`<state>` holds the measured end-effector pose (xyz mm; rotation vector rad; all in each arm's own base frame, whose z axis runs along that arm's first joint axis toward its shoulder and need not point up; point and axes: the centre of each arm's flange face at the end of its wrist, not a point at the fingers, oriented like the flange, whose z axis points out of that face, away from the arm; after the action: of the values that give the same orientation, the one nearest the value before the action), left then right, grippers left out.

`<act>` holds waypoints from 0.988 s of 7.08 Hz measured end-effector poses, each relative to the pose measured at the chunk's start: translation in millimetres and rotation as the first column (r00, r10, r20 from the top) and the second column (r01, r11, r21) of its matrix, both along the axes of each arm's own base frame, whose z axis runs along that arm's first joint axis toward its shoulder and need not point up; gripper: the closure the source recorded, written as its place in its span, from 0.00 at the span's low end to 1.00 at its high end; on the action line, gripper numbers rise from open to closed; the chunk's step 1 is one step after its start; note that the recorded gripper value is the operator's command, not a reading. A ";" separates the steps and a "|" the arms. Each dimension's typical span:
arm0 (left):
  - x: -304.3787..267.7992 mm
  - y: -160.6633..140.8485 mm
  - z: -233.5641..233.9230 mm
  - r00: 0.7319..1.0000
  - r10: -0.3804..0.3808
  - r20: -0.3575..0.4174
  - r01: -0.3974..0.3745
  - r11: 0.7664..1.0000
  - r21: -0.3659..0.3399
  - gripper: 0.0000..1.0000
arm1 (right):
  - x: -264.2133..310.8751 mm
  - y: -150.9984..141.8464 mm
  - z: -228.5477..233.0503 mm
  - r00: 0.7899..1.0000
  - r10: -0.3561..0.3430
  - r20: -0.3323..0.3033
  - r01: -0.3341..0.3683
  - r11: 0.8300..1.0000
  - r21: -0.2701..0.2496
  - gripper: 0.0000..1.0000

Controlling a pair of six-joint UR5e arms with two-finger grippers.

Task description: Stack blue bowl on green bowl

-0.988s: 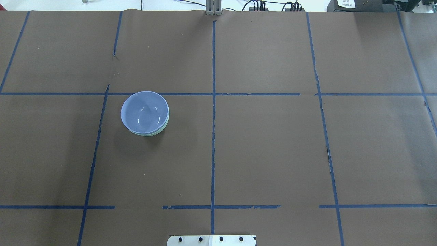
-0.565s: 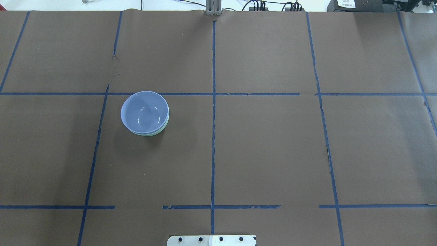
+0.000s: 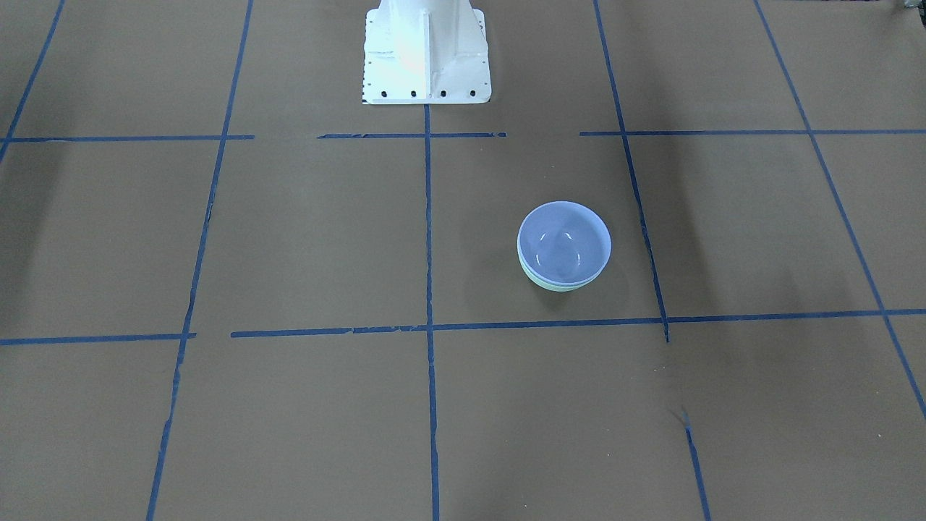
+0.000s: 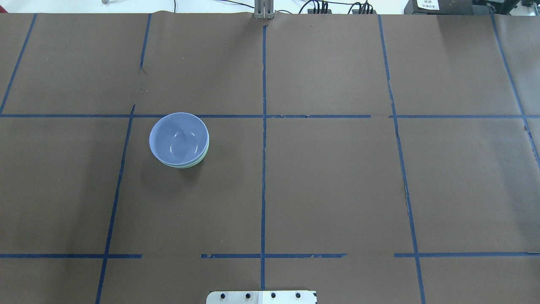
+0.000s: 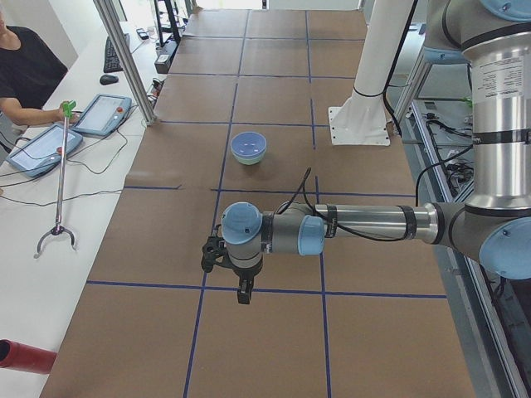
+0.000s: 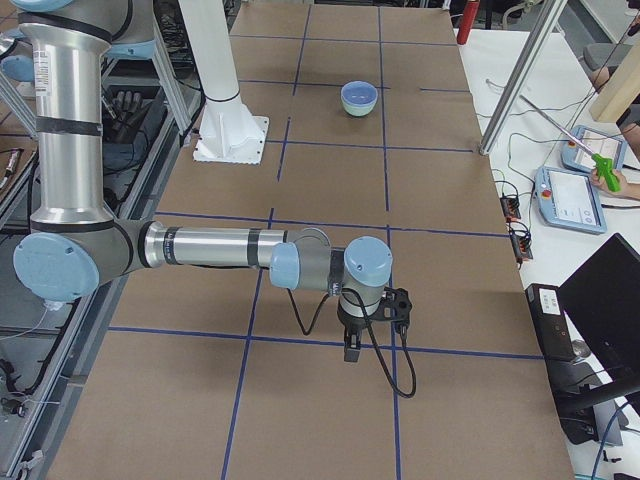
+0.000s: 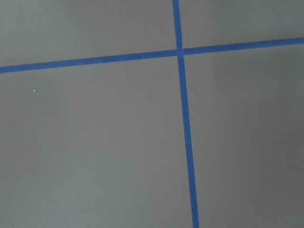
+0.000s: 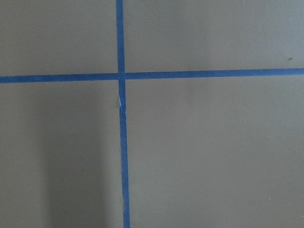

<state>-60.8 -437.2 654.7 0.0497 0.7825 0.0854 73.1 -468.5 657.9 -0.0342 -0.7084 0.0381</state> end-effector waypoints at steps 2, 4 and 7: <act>0.2 -0.5 -0.4 1.000 -0.002 0.000 0.002 1.000 -0.001 0.00 | -0.1 0.0 0.0 1.000 0.000 0.000 0.000 1.000 0.000 0.00; 0.2 -1.5 1.0 1.000 -0.001 0.000 0.001 1.000 -0.003 0.00 | 0.0 0.0 0.0 1.000 0.000 0.000 0.000 1.000 0.000 0.00; 0.3 -2.9 1.8 1.000 0.000 0.000 0.000 1.000 -0.004 0.00 | 0.1 0.0 0.0 1.000 0.000 0.000 0.000 1.000 0.000 0.00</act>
<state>-60.5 -440.2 656.6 0.0464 0.7830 0.0840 73.2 -468.5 657.9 -0.0341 -0.7084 0.0382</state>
